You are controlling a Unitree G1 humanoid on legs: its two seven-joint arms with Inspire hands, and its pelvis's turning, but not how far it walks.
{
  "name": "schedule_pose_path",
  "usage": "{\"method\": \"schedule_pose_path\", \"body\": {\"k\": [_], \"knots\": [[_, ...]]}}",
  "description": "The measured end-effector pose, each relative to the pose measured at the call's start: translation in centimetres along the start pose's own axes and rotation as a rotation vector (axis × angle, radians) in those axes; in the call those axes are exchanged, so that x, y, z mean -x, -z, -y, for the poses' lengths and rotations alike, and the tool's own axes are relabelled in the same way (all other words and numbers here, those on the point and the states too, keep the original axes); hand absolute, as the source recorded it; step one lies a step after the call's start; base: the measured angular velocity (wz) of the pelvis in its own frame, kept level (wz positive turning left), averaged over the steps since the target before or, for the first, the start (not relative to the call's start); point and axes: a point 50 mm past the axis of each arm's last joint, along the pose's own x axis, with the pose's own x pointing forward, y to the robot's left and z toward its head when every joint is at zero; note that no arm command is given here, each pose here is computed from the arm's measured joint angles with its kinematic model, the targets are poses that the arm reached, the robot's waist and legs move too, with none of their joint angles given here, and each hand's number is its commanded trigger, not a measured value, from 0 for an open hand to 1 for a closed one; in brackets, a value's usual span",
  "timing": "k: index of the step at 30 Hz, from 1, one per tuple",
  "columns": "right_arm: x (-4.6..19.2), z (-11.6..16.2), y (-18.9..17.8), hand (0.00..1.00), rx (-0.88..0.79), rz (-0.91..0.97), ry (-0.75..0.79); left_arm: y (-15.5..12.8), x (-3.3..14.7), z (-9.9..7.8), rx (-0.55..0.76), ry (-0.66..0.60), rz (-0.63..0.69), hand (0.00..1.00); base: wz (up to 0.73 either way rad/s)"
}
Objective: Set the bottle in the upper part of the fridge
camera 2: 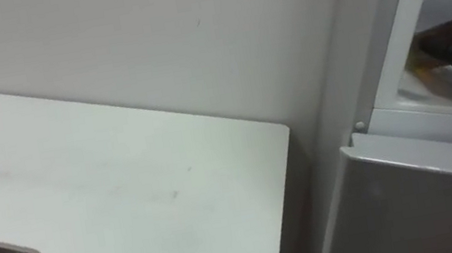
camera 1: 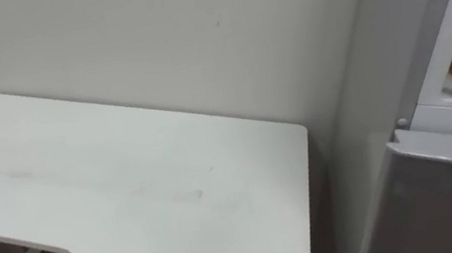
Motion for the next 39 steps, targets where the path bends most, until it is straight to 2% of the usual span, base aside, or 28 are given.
{"method": "schedule_pose_path", "body": {"k": [14,23,30,39], "knots": [[0.2,0.3,0.5,0.0,0.014,-0.02,-0.014,0.0,0.0,-0.1,-0.001,0.008,-0.001,0.0,-0.04],[0.2,0.6,0.7,0.0,0.05,-0.017,0.083,-0.5,0.1,-0.6,0.002,-0.02,0.021,0.0,0.01],[-0.2,-0.6,0.2,0.0,0.086,-0.004,0.169,-0.5,0.2,-0.8,0.0,-0.039,0.037,0.0,0.02],[0.1,-2.5,-0.1,0.0,0.116,0.008,0.136,0.1,0.3,-1.2,0.027,-0.06,0.035,0.0,0.0]]}}
